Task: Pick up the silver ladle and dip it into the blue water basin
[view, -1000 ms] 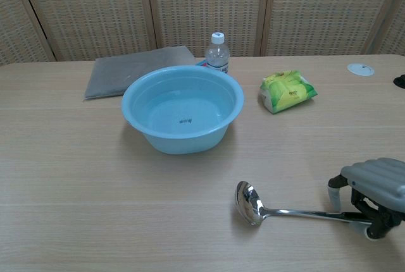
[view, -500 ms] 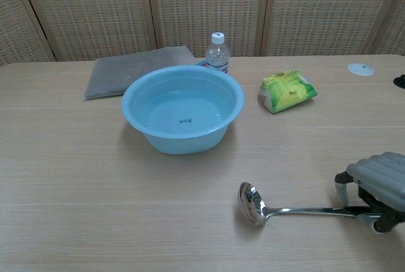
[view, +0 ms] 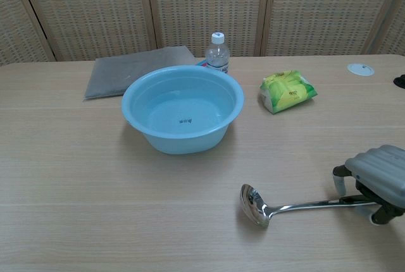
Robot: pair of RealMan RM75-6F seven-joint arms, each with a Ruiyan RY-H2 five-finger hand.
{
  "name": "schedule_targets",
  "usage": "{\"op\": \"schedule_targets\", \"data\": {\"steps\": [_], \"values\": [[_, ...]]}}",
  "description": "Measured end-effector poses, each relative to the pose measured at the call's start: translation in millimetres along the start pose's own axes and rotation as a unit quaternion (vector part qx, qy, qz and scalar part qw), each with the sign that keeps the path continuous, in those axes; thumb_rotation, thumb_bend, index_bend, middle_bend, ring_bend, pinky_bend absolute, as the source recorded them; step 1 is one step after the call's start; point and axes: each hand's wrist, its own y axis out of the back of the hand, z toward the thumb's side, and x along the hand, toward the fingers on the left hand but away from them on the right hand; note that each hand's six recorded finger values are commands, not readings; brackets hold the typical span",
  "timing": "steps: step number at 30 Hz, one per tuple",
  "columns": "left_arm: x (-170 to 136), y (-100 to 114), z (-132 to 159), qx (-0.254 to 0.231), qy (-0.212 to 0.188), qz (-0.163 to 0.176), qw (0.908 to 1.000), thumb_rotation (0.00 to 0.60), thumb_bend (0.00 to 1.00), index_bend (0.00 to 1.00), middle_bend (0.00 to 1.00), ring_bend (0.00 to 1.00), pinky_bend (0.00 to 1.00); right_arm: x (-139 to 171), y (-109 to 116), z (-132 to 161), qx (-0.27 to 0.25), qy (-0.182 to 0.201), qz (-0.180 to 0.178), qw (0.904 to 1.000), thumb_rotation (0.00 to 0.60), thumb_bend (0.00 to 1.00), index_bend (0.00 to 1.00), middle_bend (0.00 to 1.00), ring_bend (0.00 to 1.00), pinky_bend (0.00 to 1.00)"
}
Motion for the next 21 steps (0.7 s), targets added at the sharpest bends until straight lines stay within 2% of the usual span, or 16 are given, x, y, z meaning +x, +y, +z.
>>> {"op": "schedule_targets", "data": {"steps": [12, 14, 19, 21], "values": [[0.8, -1.4, -0.6, 0.001, 0.002, -0.003, 1.0000, 0.600, 0.00, 0.00, 0.00, 0.00, 0.00, -5.1, -7.1, 0.4, 0.007, 0.000, -0.012, 0.9999, 0.600, 0.38, 0.43, 0.86, 0.91, 1.00], [0.7, -1.8, -0.5, 0.002, 0.002, -0.003, 1.0000, 0.600, 0.00, 0.00, 0.00, 0.00, 0.00, -5.5, -9.7, -0.4, 0.005, -0.001, -0.009, 0.9999, 0.600, 0.38, 0.47, 0.86, 0.91, 1.00], [0.6, -2.1, 0.0, 0.002, 0.002, -0.003, 1.0000, 0.600, 0.00, 0.00, 0.00, 0.00, 0.00, -6.6, -14.9, -2.3, 0.004, 0.000, -0.003, 1.0000, 0.600, 0.39, 0.71, 0.86, 0.91, 1.00], [0.6, -2.1, -0.3, 0.001, 0.002, -0.004, 1.0000, 0.600, 0.00, 0.00, 0.00, 0.00, 0.00, -7.4, -15.7, -2.6, 0.004, 0.003, -0.003, 1.0000, 0.600, 0.42, 0.74, 0.86, 0.91, 1.00]]}}
